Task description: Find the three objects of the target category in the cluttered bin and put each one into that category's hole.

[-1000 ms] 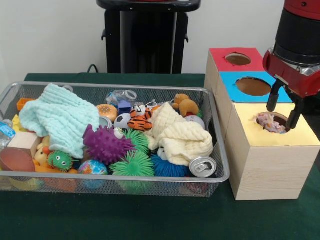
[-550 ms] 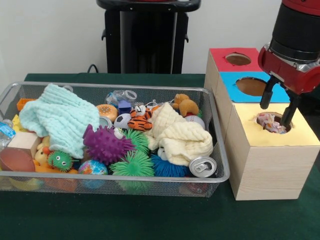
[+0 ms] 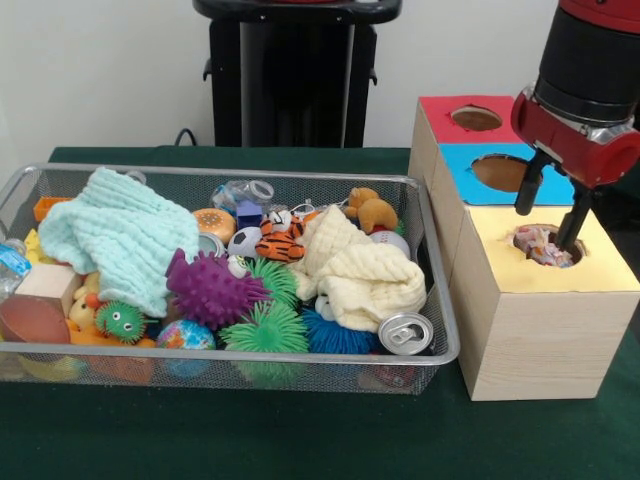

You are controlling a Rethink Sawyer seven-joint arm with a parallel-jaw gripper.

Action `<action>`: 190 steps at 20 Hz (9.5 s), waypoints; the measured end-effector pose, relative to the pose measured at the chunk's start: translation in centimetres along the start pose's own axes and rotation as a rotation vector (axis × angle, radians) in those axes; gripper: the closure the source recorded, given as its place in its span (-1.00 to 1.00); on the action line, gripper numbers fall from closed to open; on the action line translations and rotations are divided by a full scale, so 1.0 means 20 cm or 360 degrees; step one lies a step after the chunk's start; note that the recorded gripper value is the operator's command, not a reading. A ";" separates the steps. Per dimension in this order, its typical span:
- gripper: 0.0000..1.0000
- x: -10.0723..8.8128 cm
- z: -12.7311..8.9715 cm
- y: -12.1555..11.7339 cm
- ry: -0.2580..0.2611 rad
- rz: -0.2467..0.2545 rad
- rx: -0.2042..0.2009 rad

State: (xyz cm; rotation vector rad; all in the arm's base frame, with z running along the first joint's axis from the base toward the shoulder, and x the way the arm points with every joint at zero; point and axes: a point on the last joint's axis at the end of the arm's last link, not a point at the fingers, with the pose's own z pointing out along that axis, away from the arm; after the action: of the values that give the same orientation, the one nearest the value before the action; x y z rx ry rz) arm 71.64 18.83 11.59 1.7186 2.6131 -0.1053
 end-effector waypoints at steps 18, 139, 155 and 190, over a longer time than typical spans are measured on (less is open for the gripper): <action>1.00 0.10 -0.18 0.04 0.0081 -0.0058 0.0107; 1.00 0.14 -0.20 0.13 0.0038 -0.0113 0.0062; 1.00 0.11 -0.36 0.15 0.0023 -0.0106 -0.0005; -1.00 -0.20 -0.34 0.24 -0.0103 -0.0115 0.0010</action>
State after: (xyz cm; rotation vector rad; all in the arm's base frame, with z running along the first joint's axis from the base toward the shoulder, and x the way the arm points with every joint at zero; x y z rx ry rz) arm 77.78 17.50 18.23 1.5944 2.6316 -0.1666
